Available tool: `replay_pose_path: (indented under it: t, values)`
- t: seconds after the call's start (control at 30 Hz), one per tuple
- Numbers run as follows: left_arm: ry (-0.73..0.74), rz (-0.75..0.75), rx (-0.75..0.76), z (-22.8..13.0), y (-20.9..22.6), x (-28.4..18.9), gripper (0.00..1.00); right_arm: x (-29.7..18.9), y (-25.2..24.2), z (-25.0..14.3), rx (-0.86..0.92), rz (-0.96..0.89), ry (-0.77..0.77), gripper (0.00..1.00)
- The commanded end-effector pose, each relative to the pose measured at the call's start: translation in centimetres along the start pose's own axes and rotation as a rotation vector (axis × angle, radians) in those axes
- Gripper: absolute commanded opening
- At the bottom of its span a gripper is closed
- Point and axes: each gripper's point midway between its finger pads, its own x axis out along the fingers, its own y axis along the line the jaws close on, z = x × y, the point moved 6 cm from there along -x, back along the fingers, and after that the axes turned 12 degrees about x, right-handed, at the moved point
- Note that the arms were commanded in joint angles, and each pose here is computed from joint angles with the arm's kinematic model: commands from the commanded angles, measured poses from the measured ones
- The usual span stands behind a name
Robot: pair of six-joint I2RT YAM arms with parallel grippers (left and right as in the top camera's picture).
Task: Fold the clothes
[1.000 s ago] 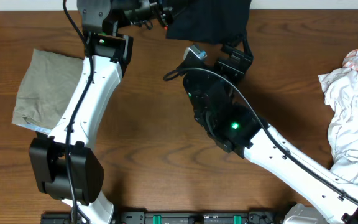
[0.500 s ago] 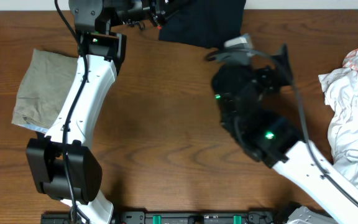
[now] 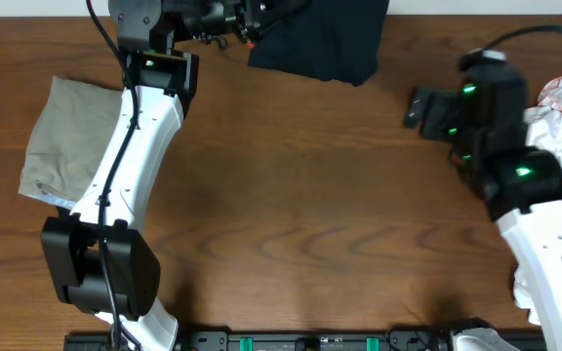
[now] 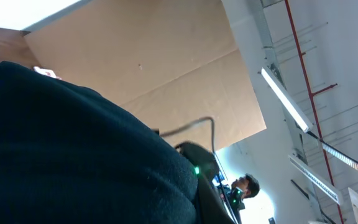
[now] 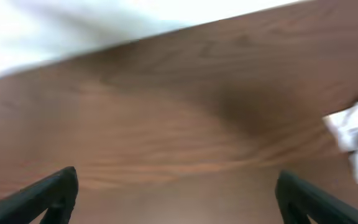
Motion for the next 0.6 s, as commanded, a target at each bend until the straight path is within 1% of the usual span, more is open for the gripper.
replay_pose_path:
  t: [0.0,0.13,0.23,0.3,0.33,0.47,0.57]
  values:
    - [-0.001,-0.023,0.110,0.5,-2.8,0.0,0.06,-0.8,1.3,0.1,0.241,0.294,0.137,0.99]
    - [-0.001,-0.023,0.110,0.5,-2.8,0.0,0.06,0.0,2.1,0.6,0.315,0.560,0.157,0.99]
    - [-0.001,-0.023,0.110,0.5,-2.8,0.0,0.06,1.1,1.9,-0.5,0.391,0.697,0.210,0.99]
    - [-0.001,-0.023,0.110,0.5,-2.8,0.0,0.06,1.7,1.7,-1.6,0.402,0.764,0.237,0.99]
    - [-0.001,-0.023,0.110,0.5,-2.8,0.0,0.06,1.9,1.7,-2.0,0.395,0.797,0.244,0.99]
    - [-0.001,-0.023,0.113,0.5,-2.8,0.0,0.06,0.9,2.9,-2.7,0.264,1.000,0.255,0.99]
    - [-0.001,-0.023,0.113,0.5,-2.8,0.0,0.06,0.4,3.7,-2.9,0.223,1.078,0.284,0.99]
